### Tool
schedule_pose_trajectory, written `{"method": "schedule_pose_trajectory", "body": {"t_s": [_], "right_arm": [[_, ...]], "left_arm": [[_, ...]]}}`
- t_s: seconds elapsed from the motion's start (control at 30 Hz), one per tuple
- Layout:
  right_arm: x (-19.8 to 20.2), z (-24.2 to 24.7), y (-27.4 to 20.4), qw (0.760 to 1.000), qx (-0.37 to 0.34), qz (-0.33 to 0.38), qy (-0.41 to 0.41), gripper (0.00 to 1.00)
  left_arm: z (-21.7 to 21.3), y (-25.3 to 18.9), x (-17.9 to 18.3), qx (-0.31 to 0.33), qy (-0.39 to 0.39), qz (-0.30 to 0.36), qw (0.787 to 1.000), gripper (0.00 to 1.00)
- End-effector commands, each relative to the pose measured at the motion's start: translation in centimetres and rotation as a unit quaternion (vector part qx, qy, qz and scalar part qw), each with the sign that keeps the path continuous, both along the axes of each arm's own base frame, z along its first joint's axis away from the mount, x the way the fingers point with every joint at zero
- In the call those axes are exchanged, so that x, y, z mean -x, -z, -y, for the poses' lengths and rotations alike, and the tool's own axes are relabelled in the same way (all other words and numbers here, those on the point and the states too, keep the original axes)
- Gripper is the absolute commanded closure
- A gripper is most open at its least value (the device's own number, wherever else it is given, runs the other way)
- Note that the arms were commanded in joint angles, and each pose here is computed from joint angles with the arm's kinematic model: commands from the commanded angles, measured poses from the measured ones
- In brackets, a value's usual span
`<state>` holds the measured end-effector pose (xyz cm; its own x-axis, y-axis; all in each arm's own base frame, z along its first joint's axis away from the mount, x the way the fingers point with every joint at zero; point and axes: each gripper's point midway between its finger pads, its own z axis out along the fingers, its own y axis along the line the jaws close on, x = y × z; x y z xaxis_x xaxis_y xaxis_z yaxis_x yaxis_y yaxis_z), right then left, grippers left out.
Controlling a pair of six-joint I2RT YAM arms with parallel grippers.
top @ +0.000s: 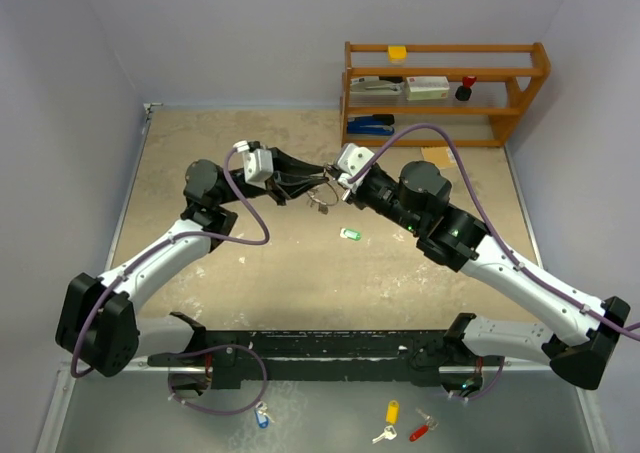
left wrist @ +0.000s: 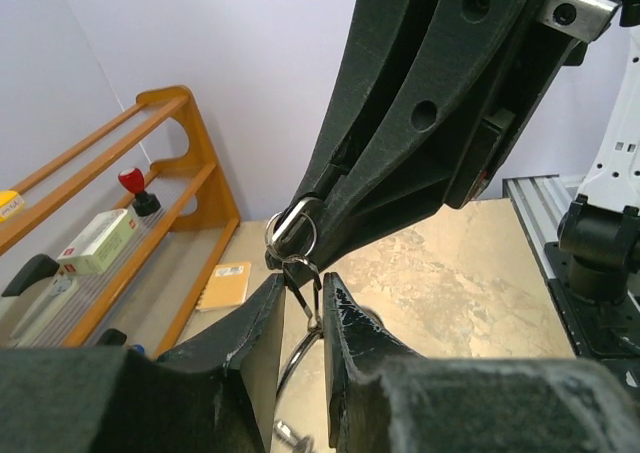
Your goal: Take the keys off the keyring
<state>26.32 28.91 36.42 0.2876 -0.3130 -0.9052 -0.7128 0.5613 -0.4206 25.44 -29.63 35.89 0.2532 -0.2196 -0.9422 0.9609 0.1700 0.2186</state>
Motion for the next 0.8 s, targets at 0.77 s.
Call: {"method": "schedule_pose_trajectory", "body": {"t_s": [0.77], "right_arm": [[1.3, 0.4, -4.2, 0.997, -0.054, 0.042, -0.018, 1.0]], "left_arm": [[0.3, 0.2, 0.4, 0.022, 0.022, -0.007, 0.999, 0.83]]}}
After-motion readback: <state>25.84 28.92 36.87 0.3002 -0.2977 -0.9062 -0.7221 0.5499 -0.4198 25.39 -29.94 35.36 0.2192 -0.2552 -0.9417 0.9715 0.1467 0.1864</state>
